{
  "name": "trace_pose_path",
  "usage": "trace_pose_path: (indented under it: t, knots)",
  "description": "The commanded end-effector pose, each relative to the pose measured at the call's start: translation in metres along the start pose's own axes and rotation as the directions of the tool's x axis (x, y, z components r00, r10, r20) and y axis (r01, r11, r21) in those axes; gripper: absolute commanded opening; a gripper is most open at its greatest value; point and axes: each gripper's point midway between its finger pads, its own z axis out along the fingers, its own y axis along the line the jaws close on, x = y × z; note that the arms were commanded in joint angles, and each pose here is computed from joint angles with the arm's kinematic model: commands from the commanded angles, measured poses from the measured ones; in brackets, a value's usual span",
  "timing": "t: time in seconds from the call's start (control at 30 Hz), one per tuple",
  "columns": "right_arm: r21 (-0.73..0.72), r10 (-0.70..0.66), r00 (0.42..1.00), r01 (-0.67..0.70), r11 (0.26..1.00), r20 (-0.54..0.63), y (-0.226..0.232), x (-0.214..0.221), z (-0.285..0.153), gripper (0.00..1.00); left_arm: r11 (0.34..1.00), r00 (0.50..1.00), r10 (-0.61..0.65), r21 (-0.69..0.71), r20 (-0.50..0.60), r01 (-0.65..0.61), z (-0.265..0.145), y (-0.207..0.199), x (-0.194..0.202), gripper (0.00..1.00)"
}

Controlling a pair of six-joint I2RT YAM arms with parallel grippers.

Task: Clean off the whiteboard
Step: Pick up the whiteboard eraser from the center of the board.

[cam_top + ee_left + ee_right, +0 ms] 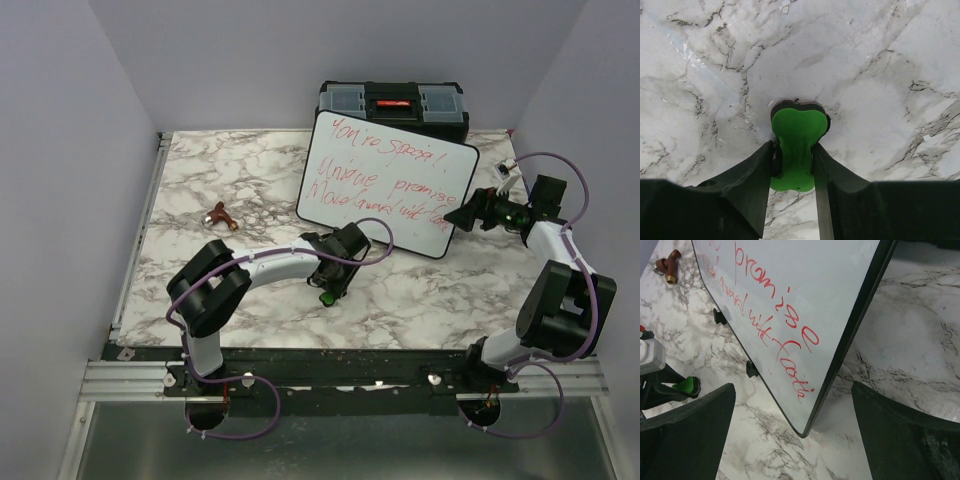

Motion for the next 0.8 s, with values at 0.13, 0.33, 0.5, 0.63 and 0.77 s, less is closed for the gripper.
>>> trace_pose_path:
  t: [0.13,0.33,0.5,0.63,0.77]
  knots:
    - [-0.019,-0.019,1.0,0.019,1.0,0.013,0.005,-0.005,-0.004,1.0,0.999,0.999,-0.017,0.032,0.04,0.016,-0.004,-0.003,-0.01,0.39]
    - [-0.019,-0.02,1.0,0.021,1.0,0.013,0.005,-0.005,-0.004,1.0,0.999,0.999,-0.021,0.025,0.029,0.02,-0.001,0.0,-0.008,0.37]
    - [-0.019,-0.017,1.0,0.017,1.0,0.012,0.005,-0.005,-0.004,1.0,0.999,1.0,-0.019,0.05,0.006,0.019,0.003,-0.004,-0.002,0.36]
    - [-0.019,-0.019,1.0,0.019,1.0,0.013,0.005,-0.005,-0.004,1.0,0.998,1.0,-0.02,0.051,-0.002,0.02,0.005,-0.004,0.0,0.32]
    - [-0.019,-0.019,1.0,0.019,1.0,0.013,0.005,-0.005,-0.004,1.0,0.997,1.0,-0.017,0.071,-0.003,0.017,0.005,-0.006,0.001,0.14]
